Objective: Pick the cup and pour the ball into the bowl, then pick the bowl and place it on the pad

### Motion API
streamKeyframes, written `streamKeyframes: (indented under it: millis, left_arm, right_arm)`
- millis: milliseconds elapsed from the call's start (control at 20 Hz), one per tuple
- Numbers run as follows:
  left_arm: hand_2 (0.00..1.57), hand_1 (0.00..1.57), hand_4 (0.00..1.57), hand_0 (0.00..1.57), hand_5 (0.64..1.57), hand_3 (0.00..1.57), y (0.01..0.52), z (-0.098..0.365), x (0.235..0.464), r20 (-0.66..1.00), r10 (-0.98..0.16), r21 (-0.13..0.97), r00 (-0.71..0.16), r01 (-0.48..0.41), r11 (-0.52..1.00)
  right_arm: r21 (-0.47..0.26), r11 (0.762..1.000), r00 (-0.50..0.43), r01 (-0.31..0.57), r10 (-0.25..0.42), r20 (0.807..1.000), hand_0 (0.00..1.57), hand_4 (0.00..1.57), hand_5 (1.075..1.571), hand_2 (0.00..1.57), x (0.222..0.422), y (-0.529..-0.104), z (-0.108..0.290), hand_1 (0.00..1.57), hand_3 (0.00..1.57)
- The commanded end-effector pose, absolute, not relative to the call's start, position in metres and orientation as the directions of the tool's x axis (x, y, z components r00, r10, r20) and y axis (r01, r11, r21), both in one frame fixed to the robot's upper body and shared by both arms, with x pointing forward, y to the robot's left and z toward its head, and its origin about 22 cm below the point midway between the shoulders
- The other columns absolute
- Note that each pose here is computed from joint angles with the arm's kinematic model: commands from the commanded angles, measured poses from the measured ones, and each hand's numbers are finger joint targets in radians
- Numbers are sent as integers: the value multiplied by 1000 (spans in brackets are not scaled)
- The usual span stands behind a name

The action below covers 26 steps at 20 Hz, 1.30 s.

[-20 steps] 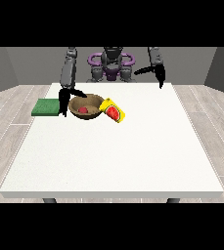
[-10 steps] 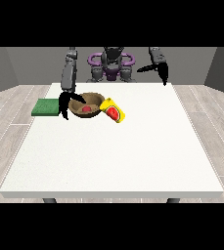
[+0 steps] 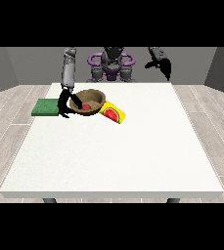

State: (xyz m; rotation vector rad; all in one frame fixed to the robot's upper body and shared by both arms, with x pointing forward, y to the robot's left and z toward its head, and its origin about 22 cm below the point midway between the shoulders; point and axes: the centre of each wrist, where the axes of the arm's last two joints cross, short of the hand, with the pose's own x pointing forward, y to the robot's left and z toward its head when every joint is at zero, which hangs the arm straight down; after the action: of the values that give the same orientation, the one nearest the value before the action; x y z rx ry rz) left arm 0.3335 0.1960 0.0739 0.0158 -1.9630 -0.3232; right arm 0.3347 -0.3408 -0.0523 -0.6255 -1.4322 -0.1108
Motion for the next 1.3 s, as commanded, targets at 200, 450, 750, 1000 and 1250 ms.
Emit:
streamKeyframes:
  millis: [200,450,750,1000,1250]
  left_arm:
    - [0,0,978,0,1422,0,256,5,318,970,-161,174,-183,58,983]
    - [0,0,1005,0,1404,0,271,-9,317,983,-163,163,-89,-8,987]
    - [0,0,1003,0,1418,0,294,-7,298,979,-169,171,-115,6,985]
    - [0,0,1096,0,1448,0,305,-24,300,973,-165,155,-160,-76,985]
    - [0,0,1311,0,1525,0,362,44,317,949,-150,135,-279,-70,988]
  right_arm:
    - [-475,811,473,341,289,832,1571,823,1561,1571,360,-301,-37,1571,973]
    - [-488,831,485,267,322,813,1571,807,1567,1571,395,-303,24,1571,891]
    - [-435,839,481,326,249,841,1571,788,1570,1571,363,-372,20,1571,677]
    - [-425,858,437,288,278,856,1571,788,1570,1571,362,-359,21,1571,677]
    - [-446,809,391,382,296,871,1571,911,1571,1571,346,-422,41,1571,0]
